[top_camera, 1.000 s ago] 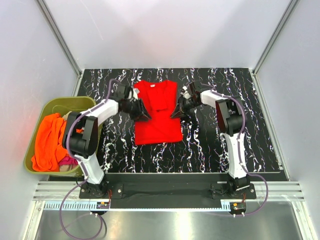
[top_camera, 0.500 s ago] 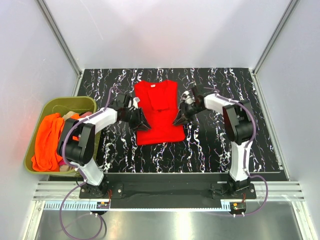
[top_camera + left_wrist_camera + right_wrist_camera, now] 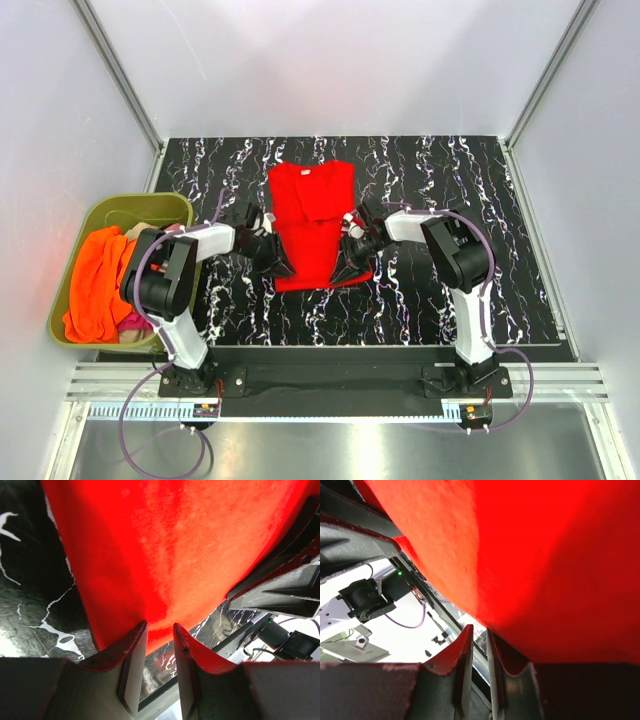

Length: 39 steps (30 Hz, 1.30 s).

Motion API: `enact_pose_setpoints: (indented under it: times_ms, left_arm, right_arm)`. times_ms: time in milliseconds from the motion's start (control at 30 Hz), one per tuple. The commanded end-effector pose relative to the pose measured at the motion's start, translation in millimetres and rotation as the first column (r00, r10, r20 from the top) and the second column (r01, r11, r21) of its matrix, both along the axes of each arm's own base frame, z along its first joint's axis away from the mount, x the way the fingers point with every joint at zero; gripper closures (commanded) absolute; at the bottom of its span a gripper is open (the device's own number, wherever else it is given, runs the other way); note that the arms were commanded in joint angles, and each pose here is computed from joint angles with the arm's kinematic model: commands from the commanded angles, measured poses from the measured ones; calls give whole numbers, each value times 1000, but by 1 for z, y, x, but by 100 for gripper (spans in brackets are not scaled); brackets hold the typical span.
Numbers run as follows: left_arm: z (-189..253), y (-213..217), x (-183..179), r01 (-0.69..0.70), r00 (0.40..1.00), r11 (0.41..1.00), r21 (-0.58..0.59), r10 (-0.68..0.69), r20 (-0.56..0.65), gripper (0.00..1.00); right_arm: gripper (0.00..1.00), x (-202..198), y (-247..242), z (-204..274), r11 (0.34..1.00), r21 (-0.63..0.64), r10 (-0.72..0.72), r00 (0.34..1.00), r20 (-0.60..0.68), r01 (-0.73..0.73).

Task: Fold and stack the t-shirts
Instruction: Fold the tshirt

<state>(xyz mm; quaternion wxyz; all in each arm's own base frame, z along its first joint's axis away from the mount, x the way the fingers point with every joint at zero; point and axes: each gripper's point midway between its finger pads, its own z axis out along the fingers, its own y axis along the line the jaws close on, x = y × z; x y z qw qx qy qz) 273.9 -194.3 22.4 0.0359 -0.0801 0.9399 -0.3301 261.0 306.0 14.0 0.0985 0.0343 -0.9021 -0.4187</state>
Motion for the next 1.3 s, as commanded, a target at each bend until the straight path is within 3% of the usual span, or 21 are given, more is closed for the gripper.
enact_pose_setpoints:
  times_ms: [0, 133, 367, 433, 533, 600, 633, 667, 767, 867, 1100, 1267]
  left_arm:
    - [-19, 22, -12, 5, 1000, 994, 109, -6, 12, 65]
    - [-3, 24, -21, -49, 998, 994, 95, 44, 50, 64]
    - [59, 23, -26, -260, 953, 966, -12, 258, 160, 46]
    - [58, 25, -31, -321, 935, 947, -26, 321, 149, 41]
    - [54, 26, -37, -465, 875, 880, -100, 474, 96, 38]
    - [60, 24, -31, -574, 804, 799, -179, 591, 64, 37]
    - [45, 27, -40, -611, 781, 774, -166, 624, 31, 37]
    - [50, 29, -33, -666, 729, 718, -202, 684, 29, 37]
    - [36, 37, -37, -754, 640, 628, -191, 768, 2, 37]
    - [26, 43, -37, -793, 592, 584, -171, 806, 7, 37]
    - [-2, 42, -44, -835, 548, 543, -85, 834, -56, 41]
    - [-18, 41, -58, -859, 506, 511, 22, 855, -114, 48]
  right_arm:
    - [75, -2, -23, -13, 992, -113, -49, 998, 38, 53]
    - [74, -15, -33, 21, 990, -103, -86, 994, 70, 93]
    - [56, -21, -46, 57, 969, -113, -208, 972, 107, 220]
    - [43, -17, -52, 57, 939, -159, -291, 951, 108, 306]
    - [30, -10, -60, 56, 870, -188, -442, 890, 113, 456]
    - [23, 0, -57, 67, 835, -118, -521, 841, 143, 538]
    - [20, -2, -63, 56, 780, -153, -598, 795, 105, 607]
    - [20, 4, -61, 59, 761, -113, -629, 769, 111, 639]
    - [20, 7, -69, 50, 682, -114, -715, 691, 105, 723]
    - [22, 11, -76, 43, 623, -98, -765, 631, 128, 776]
    - [45, 6, -78, 20, 537, -114, -834, 546, 82, 836]
    - [46, 5, -78, 15, 510, -131, -849, 522, 78, 850]
